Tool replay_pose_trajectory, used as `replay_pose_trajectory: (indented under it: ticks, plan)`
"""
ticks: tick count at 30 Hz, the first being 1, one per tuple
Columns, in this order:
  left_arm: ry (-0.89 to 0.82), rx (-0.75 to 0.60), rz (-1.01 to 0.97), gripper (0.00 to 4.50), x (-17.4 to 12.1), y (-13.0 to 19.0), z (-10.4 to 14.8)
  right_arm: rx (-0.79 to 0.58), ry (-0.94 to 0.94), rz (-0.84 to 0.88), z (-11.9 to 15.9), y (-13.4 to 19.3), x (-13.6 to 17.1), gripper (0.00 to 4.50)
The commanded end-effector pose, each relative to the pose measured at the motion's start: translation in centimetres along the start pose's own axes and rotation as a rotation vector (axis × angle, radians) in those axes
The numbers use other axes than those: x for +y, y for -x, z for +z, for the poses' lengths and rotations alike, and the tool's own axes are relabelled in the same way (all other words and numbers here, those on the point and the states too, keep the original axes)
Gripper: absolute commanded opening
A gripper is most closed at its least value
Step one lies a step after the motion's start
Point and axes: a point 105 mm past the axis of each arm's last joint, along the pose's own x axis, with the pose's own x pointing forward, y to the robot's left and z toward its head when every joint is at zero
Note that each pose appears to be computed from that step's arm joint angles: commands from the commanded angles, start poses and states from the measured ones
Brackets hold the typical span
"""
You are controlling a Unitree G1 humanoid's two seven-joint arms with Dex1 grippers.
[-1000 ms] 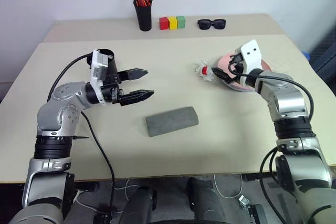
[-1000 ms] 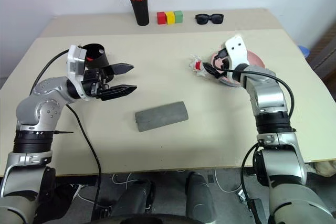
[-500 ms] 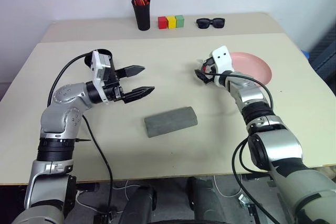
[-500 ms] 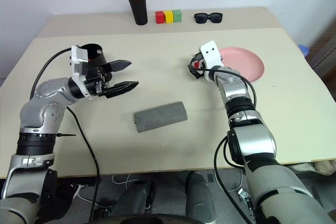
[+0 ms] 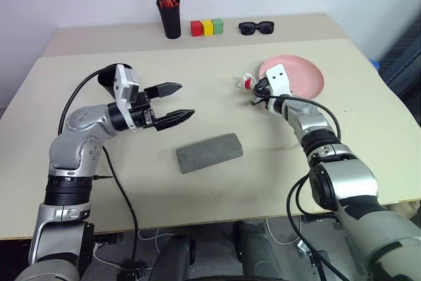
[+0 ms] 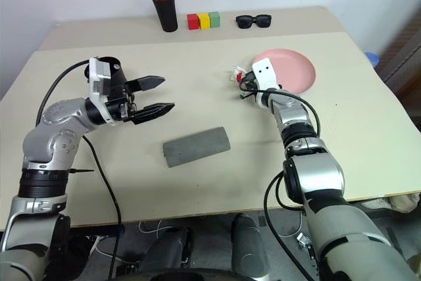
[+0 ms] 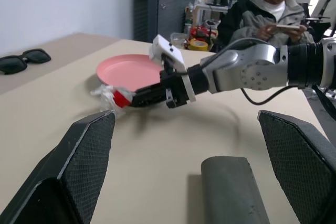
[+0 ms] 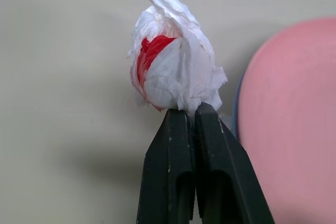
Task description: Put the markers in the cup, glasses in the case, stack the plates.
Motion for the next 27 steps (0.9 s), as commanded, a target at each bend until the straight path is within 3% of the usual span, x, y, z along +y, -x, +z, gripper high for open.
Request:
replay_pose_trajectory:
  ticks: [1,6,11,14,20,24,27]
  plan:
    - [-0.034,-0.021,-0.006,4.5,0.1,-0.1,1.0,-0.171,-0.061,0.037,4.8,0.4,-0.4,0.06]
    - [-0.035,-0.024,-0.012,4.5,0.1,-0.2,1.1,-0.229,-0.137,-0.055,6.2,1.7,-3.4,0.06]
    - [-0.033,-0.027,-0.008,4.5,0.2,-0.2,1.1,-0.089,-0.054,-0.254,3.3,2.8,-6.9,0.06]
    - [-0.033,-0.024,-0.005,4.5,0.2,-0.2,1.0,-0.062,-0.041,-0.213,2.5,2.7,-6.4,0.86]
    - [-0.031,-0.02,0.008,4.5,0.2,0.0,0.8,-0.105,-0.024,-0.239,3.6,3.1,-7.1,3.83]
    - [-0.033,-0.029,0.019,4.5,0.2,0.3,0.8,-0.271,-0.043,-0.22,6.5,4.4,-7.9,3.83]
    - [-0.037,-0.031,0.033,4.5,0.2,0.9,0.7,-0.408,-0.065,-0.01,7.8,6.1,-5.7,3.83]
